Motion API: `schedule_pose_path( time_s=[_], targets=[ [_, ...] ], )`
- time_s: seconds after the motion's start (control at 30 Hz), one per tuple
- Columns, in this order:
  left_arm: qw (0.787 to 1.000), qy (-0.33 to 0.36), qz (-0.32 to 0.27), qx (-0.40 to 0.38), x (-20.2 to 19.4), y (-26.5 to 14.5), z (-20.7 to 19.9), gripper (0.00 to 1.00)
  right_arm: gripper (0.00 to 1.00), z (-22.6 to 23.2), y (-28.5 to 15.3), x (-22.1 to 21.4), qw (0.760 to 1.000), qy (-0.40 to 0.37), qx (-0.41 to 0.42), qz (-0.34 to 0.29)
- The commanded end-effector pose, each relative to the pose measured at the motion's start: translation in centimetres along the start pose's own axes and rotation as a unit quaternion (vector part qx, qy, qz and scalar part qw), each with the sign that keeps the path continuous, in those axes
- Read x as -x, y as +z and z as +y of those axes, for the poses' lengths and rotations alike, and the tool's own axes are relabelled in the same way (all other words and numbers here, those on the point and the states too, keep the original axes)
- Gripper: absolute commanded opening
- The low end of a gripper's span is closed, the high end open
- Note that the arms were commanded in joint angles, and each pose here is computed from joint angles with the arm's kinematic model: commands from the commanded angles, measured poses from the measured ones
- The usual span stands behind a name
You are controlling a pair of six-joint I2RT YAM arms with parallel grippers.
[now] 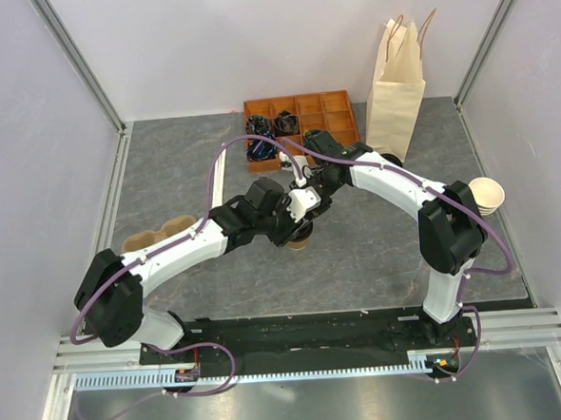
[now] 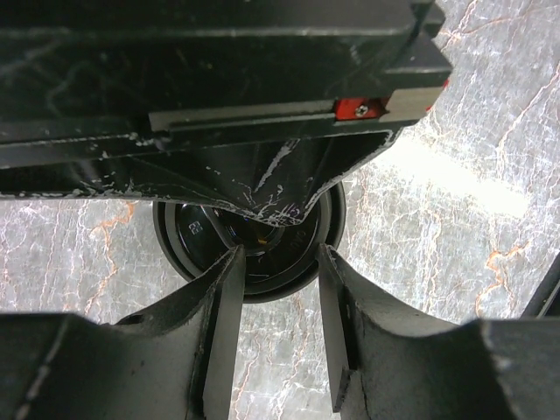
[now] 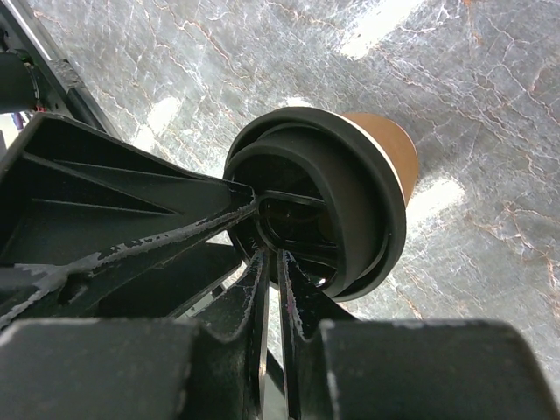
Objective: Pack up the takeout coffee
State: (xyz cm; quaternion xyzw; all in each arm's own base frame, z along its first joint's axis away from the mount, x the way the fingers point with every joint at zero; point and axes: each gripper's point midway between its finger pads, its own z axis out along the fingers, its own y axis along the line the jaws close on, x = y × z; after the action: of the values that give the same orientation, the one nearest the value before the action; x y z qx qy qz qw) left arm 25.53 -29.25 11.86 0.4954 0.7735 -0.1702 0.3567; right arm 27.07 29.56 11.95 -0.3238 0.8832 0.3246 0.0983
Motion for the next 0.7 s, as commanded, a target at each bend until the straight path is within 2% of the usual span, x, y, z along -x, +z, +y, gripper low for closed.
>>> schedule_pose_path(
  time_s=[0.0,0.33,0.67],
  targets=[
    [0.998,0.009,0.063,-0.009,-3.5,0.1,-0.5,0.46,0.15,-1.7,1.6,-1.8,0.999,0.008,-0.021,0.036],
    [1.000,0.000,-0.020,0.002,3.3,-3.7,0.2,0.52,0.15,0.1,0.2,-0.1,1.000,-0.009,0.006,0.012],
    [0.999,-0.039,-0.022,0.008,3.2,-2.8,1.6,0.53,0.19,2.5,-1.8,1.9,0.999,-0.022,0.039,-0.022]
  ],
)
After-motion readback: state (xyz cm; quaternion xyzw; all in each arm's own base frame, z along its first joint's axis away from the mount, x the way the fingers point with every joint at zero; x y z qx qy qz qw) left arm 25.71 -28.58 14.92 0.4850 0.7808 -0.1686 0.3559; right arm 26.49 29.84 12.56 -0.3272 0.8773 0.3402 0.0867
